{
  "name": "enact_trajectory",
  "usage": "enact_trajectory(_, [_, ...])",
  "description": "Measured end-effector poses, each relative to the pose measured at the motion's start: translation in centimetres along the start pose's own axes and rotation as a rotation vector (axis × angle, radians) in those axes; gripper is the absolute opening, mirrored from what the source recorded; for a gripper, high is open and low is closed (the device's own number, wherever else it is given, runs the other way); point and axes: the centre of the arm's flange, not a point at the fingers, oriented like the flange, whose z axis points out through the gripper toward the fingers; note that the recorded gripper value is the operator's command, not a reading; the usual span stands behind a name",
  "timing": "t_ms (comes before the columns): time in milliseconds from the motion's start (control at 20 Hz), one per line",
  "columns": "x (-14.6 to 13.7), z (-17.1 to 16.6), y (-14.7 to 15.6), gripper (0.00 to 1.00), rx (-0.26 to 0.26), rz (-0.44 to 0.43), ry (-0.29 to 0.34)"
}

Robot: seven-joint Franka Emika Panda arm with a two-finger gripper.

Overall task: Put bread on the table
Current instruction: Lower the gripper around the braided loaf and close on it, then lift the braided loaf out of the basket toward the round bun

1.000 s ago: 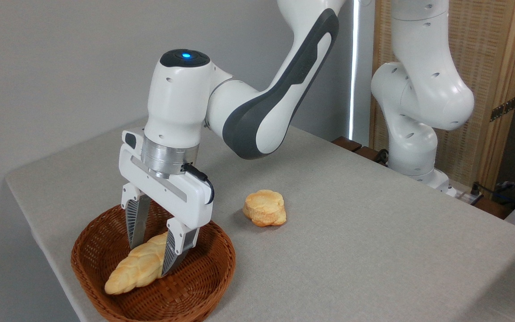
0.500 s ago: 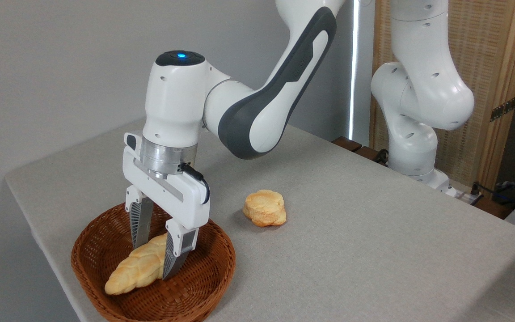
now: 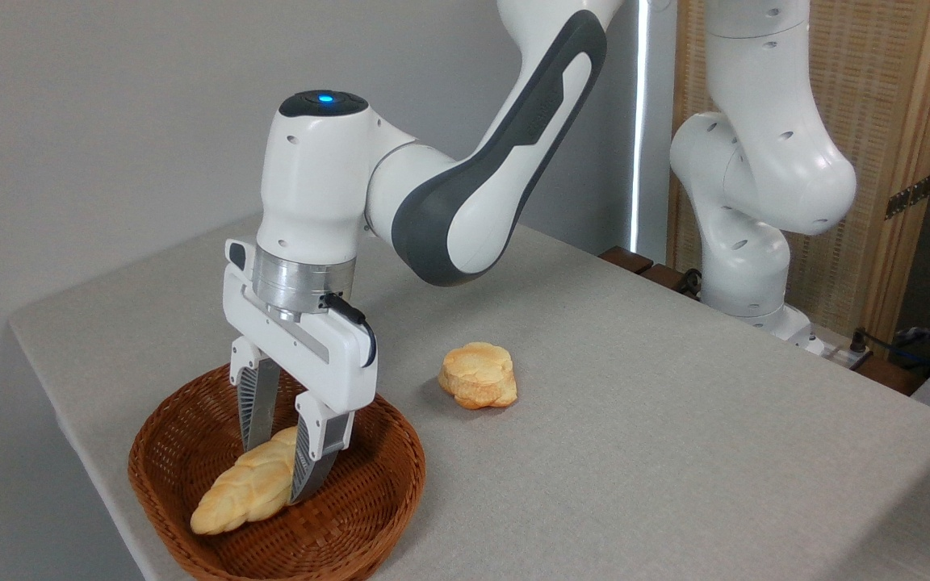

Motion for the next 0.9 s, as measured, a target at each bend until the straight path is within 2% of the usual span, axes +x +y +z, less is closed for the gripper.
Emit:
enact_trajectory(100, [0.00,0.00,0.00,0.22,0.000,0.000,0.000])
enact_trajectory(200, [0.01,-0.01,-0.01,0.15,0.000,0.000,0.000])
enact_trajectory(900, [0.03,-0.55,-0.79,0.18,0.011,-0.034,0.009])
